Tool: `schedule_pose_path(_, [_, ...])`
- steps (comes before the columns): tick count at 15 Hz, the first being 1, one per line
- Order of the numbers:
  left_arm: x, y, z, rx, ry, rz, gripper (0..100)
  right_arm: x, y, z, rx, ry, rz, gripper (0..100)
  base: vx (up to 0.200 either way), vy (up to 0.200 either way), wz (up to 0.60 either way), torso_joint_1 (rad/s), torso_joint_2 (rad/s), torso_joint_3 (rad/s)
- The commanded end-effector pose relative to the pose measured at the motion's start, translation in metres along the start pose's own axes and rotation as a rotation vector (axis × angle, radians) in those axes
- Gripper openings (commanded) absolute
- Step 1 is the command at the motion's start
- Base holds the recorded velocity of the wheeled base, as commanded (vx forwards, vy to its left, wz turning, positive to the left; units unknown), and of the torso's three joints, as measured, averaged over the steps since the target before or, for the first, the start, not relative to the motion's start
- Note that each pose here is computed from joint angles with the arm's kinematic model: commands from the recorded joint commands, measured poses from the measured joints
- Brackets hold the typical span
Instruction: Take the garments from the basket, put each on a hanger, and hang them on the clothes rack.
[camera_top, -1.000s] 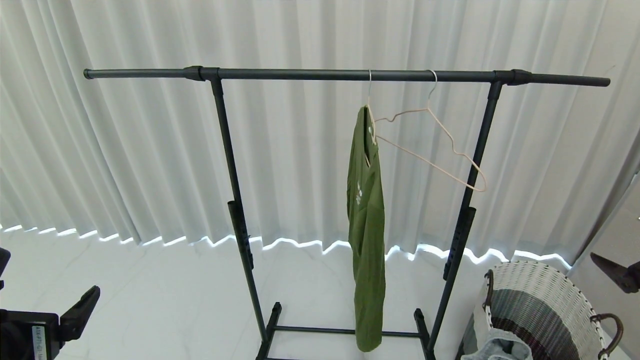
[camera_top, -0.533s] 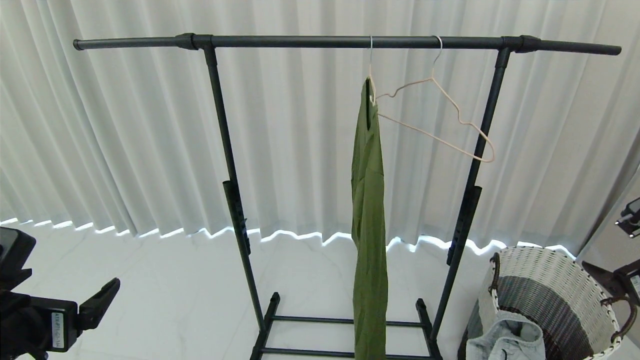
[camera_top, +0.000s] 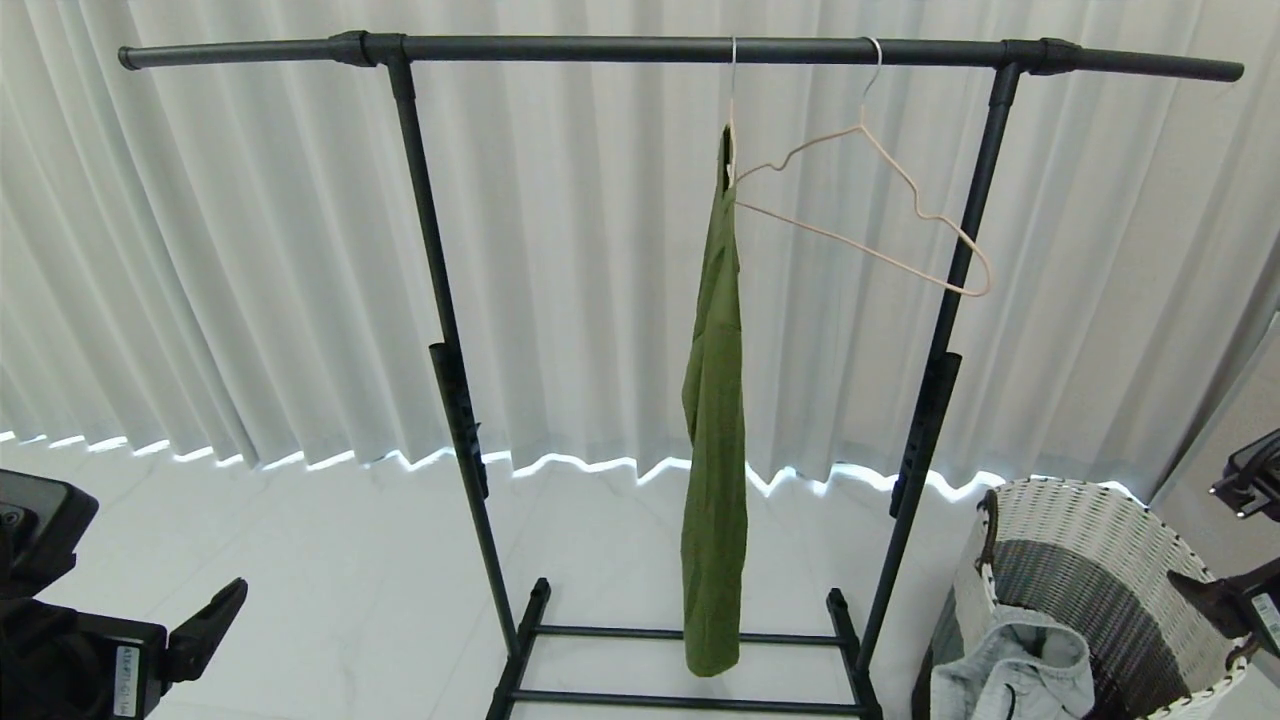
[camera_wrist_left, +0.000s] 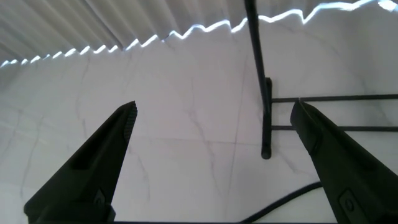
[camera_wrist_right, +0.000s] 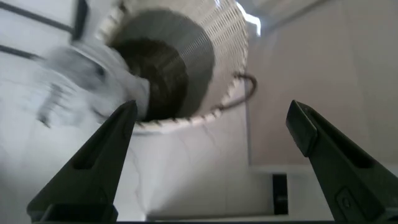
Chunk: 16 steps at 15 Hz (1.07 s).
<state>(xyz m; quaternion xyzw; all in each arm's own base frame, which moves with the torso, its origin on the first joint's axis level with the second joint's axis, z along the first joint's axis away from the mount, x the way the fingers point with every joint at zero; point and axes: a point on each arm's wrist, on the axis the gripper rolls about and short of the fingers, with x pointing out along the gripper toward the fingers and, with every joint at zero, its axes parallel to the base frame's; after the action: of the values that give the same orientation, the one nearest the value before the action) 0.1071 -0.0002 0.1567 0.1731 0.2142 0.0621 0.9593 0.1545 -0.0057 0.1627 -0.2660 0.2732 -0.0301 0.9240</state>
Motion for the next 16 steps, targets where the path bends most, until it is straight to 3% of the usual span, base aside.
schedule_pose_path(1, [0.0,0.0,0.0,0.002,0.0,-0.003,100,0.002,0.001,-0.012,0.004,0.056,-0.017,100,0.0,-0.2,0.0,0.002,0.0,0.007])
schedule_pose_path(3, [0.0,-0.001,0.0,0.005,-0.003,-0.009,100,0.002,0.002,-0.019,0.01,0.085,-0.018,100,0.0,-0.2,0.0,-0.002,0.0,0.01])
schedule_pose_path(7, [0.001,-0.003,0.001,0.013,-0.003,-0.021,100,0.011,0.011,-0.024,-0.002,0.113,0.063,100,0.0,0.0,0.0,0.0,0.0,0.0])
schedule_pose_path(10, [0.004,-0.004,0.002,0.016,0.009,-0.028,100,0.021,0.023,-0.034,-0.015,0.122,0.167,100,0.2,0.0,0.0,-0.002,0.0,-0.002])
schedule_pose_path(13, [0.004,-0.006,0.001,0.025,0.013,-0.043,100,0.031,0.036,-0.051,-0.002,0.194,0.213,100,0.2,0.0,0.0,0.006,0.0,0.002])
schedule_pose_path(16, [0.007,-0.009,-0.001,0.034,0.027,-0.066,100,0.053,0.044,-0.057,0.046,0.25,0.271,100,0.0,0.0,0.0,0.0,0.0,0.0])
